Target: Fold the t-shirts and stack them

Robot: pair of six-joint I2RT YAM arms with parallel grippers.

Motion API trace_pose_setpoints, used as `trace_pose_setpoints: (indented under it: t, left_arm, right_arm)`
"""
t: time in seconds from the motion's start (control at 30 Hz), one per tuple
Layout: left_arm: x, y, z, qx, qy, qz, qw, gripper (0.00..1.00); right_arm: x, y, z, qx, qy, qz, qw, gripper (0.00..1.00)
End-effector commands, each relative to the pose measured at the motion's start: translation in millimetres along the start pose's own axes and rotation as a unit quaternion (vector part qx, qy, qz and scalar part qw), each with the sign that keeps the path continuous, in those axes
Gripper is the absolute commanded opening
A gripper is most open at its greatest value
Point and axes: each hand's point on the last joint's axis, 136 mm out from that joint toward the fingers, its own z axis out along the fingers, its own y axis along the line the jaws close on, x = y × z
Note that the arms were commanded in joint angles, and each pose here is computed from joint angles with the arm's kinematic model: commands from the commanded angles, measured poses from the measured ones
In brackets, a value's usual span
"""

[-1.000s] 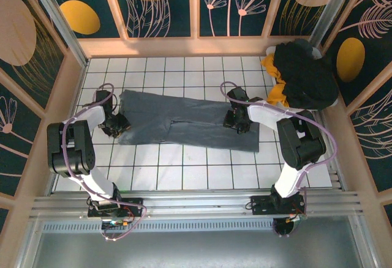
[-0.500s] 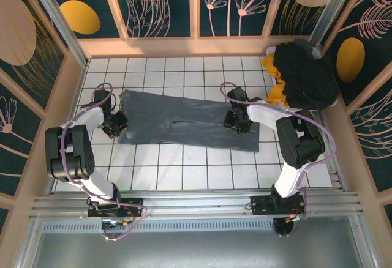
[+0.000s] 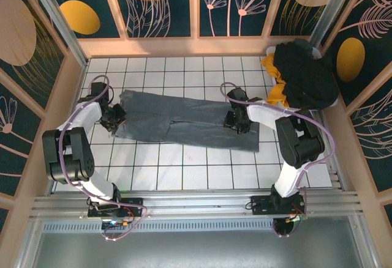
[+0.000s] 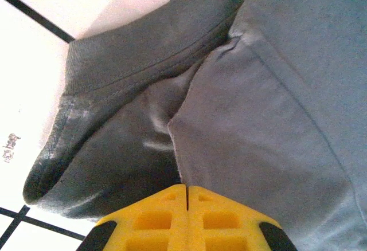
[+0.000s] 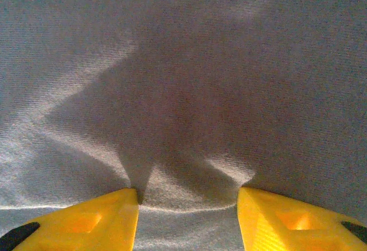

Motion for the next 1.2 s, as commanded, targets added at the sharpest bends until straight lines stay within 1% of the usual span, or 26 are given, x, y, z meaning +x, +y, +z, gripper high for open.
trace_pose_setpoints:
  t: [0.0, 0.1, 0.2, 0.33, 0.37, 0.4, 0.43, 0.5, 0.53, 0.63, 0.67, 0.7, 0.8, 0.83, 0.93, 0.97, 1.03, 1.1, 1.17]
  left_arm:
    - [-4.1, -4.5, -9.6, 0.004, -0.001, -0.006, 1.000, 0.05]
    - [-9.8, -6.7, -7.4, 0.002, -0.005, -0.003, 1.000, 0.05]
    - [-20.8, -5.3, -5.1, -0.014, -0.019, 0.008, 1.000, 0.06]
    - [-29.6, 2.4, 7.6, -0.041, -0.027, 0.023, 0.998, 0.07]
    - [-33.4, 4.4, 8.3, -0.047, -0.036, 0.027, 0.998, 0.08]
    - [-33.5, 10.9, 18.5, -0.063, -0.030, 0.029, 0.997, 0.10]
    - [-36.3, 14.8, 22.5, -0.075, -0.033, 0.033, 0.996, 0.15]
    - [-45.4, 22.1, 27.9, -0.100, -0.049, 0.040, 0.993, 0.34]
    - [-50.6, 24.4, 30.3, -0.109, -0.057, 0.042, 0.991, 0.39]
    - [-65.8, 26.9, 30.1, -0.133, -0.079, 0.045, 0.987, 0.49]
    - [-71.1, 25.8, 25.3, -0.136, -0.090, 0.043, 0.986, 0.51]
    - [-74.4, 25.1, 19.4, -0.138, -0.100, 0.039, 0.985, 0.52]
    - [-78.5, 22.9, -8.5, -0.132, -0.140, 0.017, 0.981, 0.53]
    - [-77.8, 19.3, -23.1, -0.119, -0.157, 0.008, 0.980, 0.54]
    - [-64.8, 13.4, -39.6, -0.092, -0.164, -0.013, 0.982, 0.54]
    - [-58.9, 9.5, -39.8, -0.079, -0.157, -0.019, 0.984, 0.52]
    - [-41.3, -5.0, -32.6, -0.036, -0.127, -0.033, 0.991, 0.41]
    - [-21.5, -22.1, -19.5, 0.005, -0.091, -0.046, 0.995, 0.33]
    - [-4.2, -36.0, -6.1, 0.033, -0.059, -0.062, 0.996, 0.30]
  right_arm:
    - [2.7, -8.7, 10.7, 0.014, 0.013, 0.011, 1.000, 0.50]
    - [3.0, -9.0, 10.6, 0.014, 0.013, 0.011, 1.000, 0.50]
    - [2.8, -9.1, 10.1, 0.013, 0.013, 0.011, 1.000, 0.50]
    - [2.6, -9.8, 8.8, 0.015, 0.012, 0.011, 1.000, 0.50]
    - [1.7, -10.1, 7.6, 0.014, 0.009, 0.012, 1.000, 0.50]
    - [1.1, -9.9, 6.5, 0.013, 0.007, 0.012, 1.000, 0.50]
    - [-0.4, -9.4, 4.1, 0.012, 0.002, 0.012, 1.000, 0.50]
    - [-2.5, -9.0, -1.0, 0.009, -0.007, 0.012, 1.000, 0.50]
    - [-4.5, -8.8, -3.9, 0.008, -0.013, 0.013, 1.000, 0.50]
    - [-7.0, -8.1, -12.9, 0.004, -0.025, 0.011, 1.000, 0.50]
    - [-10.3, -11.1, -16.6, 0.011, -0.036, 0.012, 0.999, 0.50]
    - [-12.9, -12.1, -20.4, 0.011, -0.044, 0.012, 0.999, 0.50]
    - [-22.8, -17.0, -31.8, 0.010, -0.068, 0.016, 0.997, 0.50]
    - [-27.3, -19.4, -34.4, 0.009, -0.075, 0.019, 0.997, 0.50]
    - [-38.5, -28.5, -32.5, 0.011, -0.077, 0.028, 0.997, 0.49]
    - [-42.5, -31.3, -30.9, 0.014, -0.077, 0.029, 0.996, 0.48]
    - [-51.9, -33.8, -26.8, 0.018, -0.079, 0.026, 0.996, 0.44]
    - [-60.6, -36.7, -21.3, 0.025, -0.080, 0.023, 0.996, 0.41]
    - [-67.8, -41.4, -14.0, 0.036, -0.078, 0.021, 0.996, 0.37]
